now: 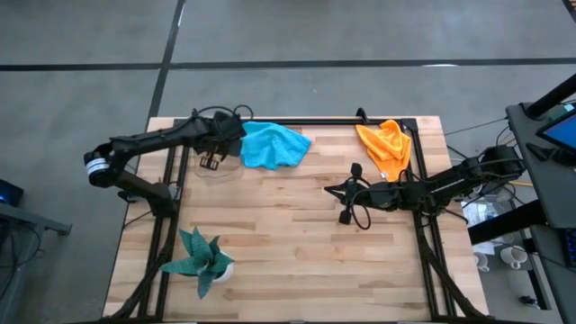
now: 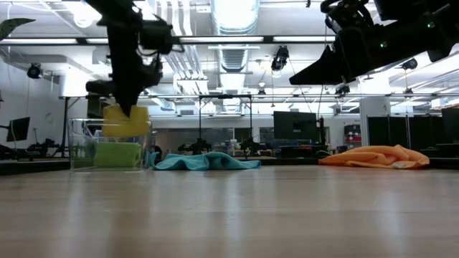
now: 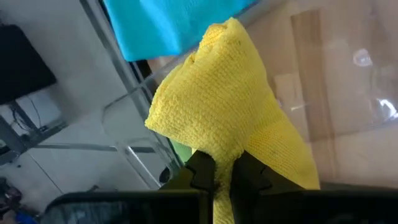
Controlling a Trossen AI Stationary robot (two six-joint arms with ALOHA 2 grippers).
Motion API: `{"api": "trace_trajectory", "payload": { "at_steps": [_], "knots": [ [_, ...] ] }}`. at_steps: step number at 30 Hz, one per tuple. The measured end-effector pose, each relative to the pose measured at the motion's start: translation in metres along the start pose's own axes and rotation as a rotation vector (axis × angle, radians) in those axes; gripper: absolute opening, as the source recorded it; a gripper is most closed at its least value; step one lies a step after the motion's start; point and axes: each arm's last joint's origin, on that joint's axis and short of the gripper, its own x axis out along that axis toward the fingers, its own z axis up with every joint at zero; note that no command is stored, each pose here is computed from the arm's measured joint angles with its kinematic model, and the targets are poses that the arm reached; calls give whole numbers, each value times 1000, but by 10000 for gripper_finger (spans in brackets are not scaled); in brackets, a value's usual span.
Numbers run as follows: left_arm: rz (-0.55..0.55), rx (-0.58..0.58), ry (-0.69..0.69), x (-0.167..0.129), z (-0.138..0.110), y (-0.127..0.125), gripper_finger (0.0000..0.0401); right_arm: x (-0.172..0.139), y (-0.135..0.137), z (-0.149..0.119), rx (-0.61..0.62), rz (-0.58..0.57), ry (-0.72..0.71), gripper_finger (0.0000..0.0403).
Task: Roll microfiber towels into tight, uniform cylinder then place into a basket
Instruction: Put the rolled yellow microfiber towel into the transparent bin
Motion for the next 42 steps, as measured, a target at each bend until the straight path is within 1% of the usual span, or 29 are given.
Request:
{"api": "trace_trajectory", "payload": {
  "at_steps": [3, 6, 9, 13, 16, 22, 29, 31, 35, 39, 42],
  "knots": [
    [-46, -3, 48, 15, -9, -6, 6, 0, 0, 0, 1, 0, 0, 9],
    [-80, 25, 97, 29, -17, -12, 6, 0, 0, -1, 18, 0, 4, 9],
    [-59, 17, 80, 43, -18, -15, 6, 0, 0, -2, 19, 1, 6, 9],
    [-46, 45, 21, 57, -15, -21, 6, -1, 0, -3, 19, 0, 7, 9],
    [-70, 83, 37, 63, -17, -27, 6, -1, 0, -3, 19, 1, 7, 9],
    [-86, 86, 52, 72, -21, -34, 6, -1, 0, -3, 23, 0, 7, 9],
    [-17, 46, 14, 77, -16, -32, 41, -1, 0, -3, 22, 0, 7, 9],
    [-13, 43, 13, 77, -16, -31, 44, -1, 0, -3, 22, 0, 7, 9],
    [-5, -4, 32, 77, -17, -32, 47, -1, 0, -3, 22, 0, 7, 9],
    [-4, 2, 48, 77, -18, -32, 49, -1, 0, -3, 22, 0, 7, 9],
    [4, 10, 61, 77, -18, -32, 61, -1, 0, -3, 22, 0, 7, 9]
  ]
}}
